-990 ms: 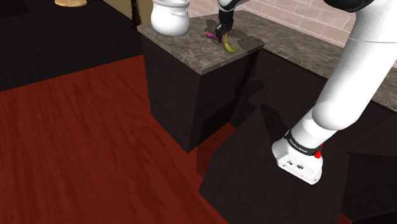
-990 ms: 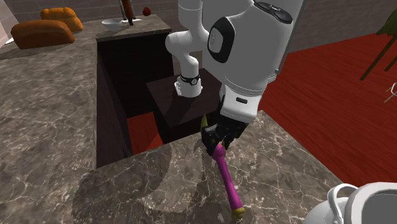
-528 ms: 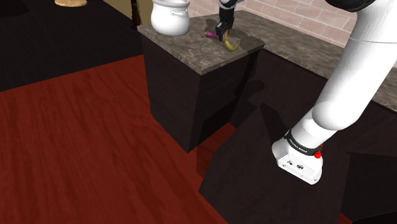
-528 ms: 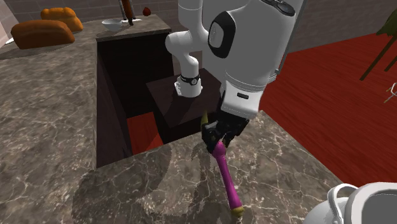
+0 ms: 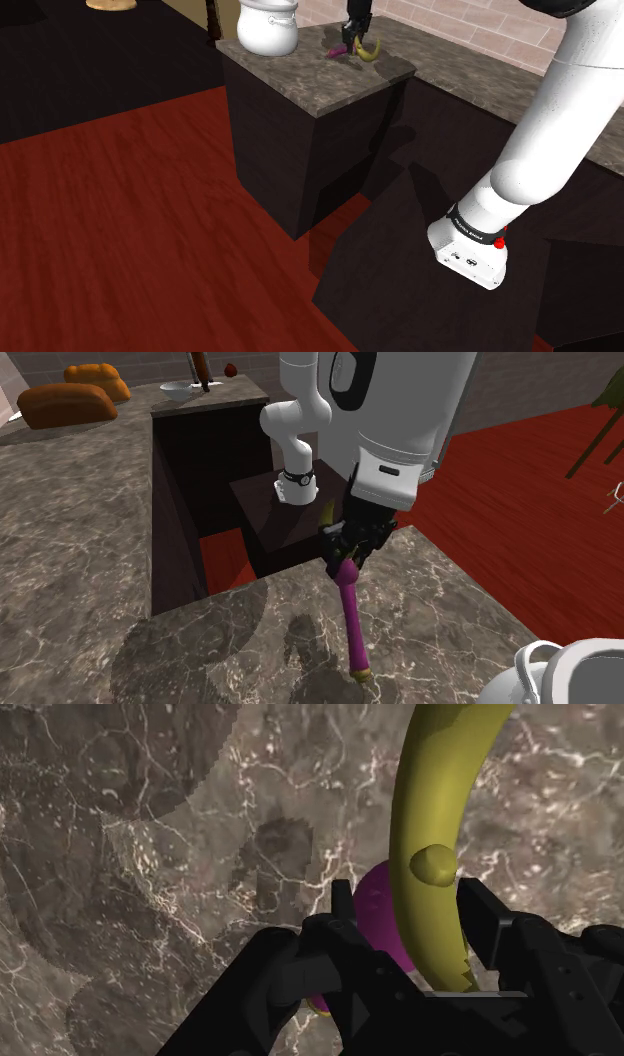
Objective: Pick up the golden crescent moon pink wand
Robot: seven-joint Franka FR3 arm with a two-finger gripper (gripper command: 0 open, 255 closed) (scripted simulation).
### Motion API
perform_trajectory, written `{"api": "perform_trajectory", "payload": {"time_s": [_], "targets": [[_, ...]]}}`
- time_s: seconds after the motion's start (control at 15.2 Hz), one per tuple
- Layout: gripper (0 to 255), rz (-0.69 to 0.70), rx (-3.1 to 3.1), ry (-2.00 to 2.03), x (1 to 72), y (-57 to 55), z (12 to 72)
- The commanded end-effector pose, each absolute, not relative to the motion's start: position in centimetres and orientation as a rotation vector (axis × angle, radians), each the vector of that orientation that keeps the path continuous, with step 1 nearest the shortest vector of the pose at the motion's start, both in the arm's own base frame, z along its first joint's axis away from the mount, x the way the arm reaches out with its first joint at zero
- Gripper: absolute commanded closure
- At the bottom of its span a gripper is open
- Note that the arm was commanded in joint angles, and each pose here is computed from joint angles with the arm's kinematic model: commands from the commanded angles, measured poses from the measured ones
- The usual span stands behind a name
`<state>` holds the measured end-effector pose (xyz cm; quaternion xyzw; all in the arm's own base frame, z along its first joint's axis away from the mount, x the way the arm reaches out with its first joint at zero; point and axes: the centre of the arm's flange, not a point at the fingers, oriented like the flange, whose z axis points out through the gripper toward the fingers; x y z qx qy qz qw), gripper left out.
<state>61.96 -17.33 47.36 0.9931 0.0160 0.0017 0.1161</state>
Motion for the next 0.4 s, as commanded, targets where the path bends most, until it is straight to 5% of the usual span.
{"api": "perform_trajectory", "payload": {"time_s": [0.0,0.33], "targets": [[255,0.005,2.908,0.047,62.1,-17.4,48.5],[255,0.005,2.908,0.047,62.1,-17.4,50.1]]}}
